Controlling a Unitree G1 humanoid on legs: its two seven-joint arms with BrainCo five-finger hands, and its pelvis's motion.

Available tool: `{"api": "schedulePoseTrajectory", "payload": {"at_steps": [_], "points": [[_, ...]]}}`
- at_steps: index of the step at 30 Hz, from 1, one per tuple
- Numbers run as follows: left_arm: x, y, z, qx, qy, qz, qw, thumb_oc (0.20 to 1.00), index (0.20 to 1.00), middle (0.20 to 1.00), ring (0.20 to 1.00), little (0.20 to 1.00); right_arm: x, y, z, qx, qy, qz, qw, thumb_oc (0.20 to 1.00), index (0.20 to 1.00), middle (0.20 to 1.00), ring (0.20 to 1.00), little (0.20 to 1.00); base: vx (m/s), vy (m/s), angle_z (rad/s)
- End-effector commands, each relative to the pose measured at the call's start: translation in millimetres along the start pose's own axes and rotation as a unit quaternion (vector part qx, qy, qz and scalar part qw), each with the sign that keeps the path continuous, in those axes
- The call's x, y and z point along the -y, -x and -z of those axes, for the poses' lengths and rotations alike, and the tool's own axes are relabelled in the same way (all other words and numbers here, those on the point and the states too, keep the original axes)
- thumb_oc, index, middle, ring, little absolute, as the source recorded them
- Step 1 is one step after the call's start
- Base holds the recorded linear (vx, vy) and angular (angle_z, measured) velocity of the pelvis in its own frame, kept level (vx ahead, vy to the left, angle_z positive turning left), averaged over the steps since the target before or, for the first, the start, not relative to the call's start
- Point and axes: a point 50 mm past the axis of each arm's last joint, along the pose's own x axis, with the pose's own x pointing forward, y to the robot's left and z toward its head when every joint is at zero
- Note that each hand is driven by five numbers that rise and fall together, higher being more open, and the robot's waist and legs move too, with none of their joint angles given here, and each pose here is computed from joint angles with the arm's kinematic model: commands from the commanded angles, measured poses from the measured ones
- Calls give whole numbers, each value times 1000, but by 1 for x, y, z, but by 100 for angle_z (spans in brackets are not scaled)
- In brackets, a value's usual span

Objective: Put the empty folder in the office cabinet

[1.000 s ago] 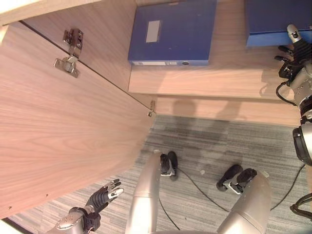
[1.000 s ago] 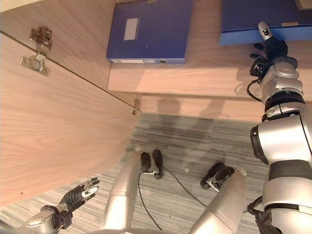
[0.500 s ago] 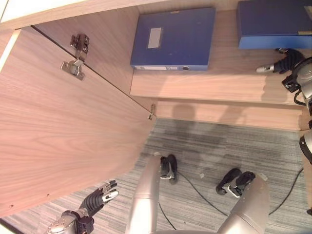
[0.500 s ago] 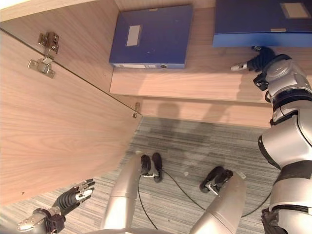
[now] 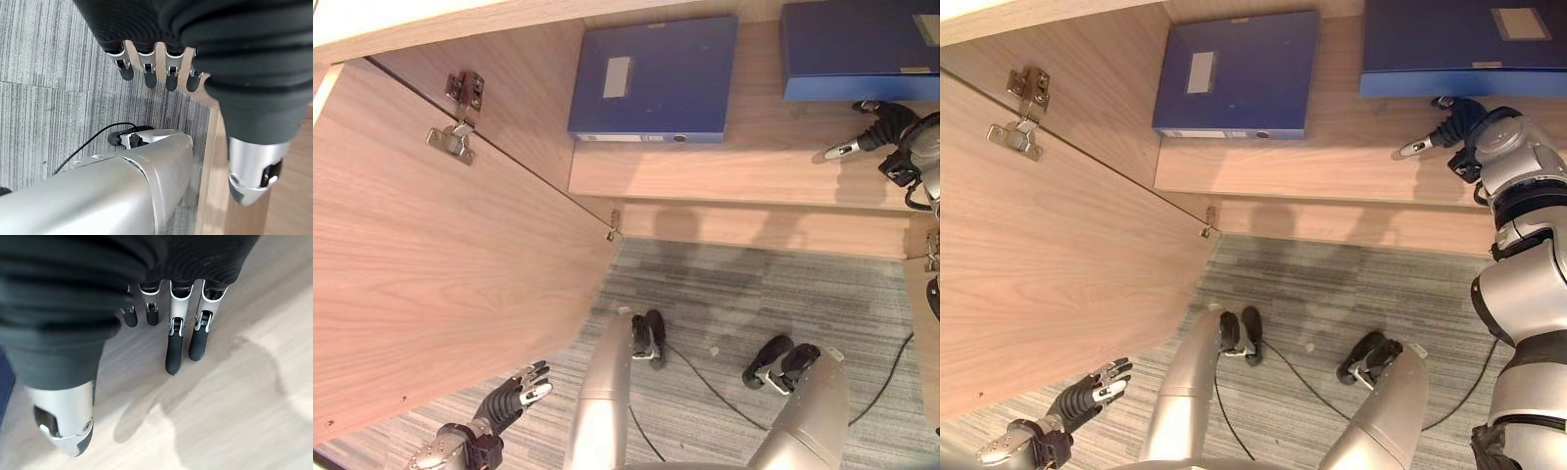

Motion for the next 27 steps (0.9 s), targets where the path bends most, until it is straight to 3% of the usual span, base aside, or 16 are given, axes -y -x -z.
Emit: {"api": "schedulePoseTrajectory", "payload": {"at_steps": [1,5,10,19,27], "points": [[0,-6,-35,82,-28,-21,996,1000,1000,1000,1000,1000,-95,-7,16,-68,198,-229,951,1000,1000,1000,1000,1000,-4,0,-6],[4,-10,-44,102,-34,-25,994,1000,1000,1000,1000,1000,-104,5,-27,34,260,-244,933,1000,1000,1000,1000,1000,-5,9,-11],[13,-13,-53,116,-38,1,992,1000,1000,1000,1000,1000,-102,26,-47,98,279,-266,918,1000,1000,1000,1000,1000,-11,3,-5],[21,-20,-72,137,-63,30,988,1000,1000,1000,1000,1000,-102,27,-51,100,260,-276,920,1000,1000,1000,1000,1000,-41,5,-7],[27,-24,-89,166,-79,50,982,1000,1000,1000,1000,1000,-125,17,-64,105,262,-284,916,1000,1000,1000,1000,1000,-84,-6,-14]]}}
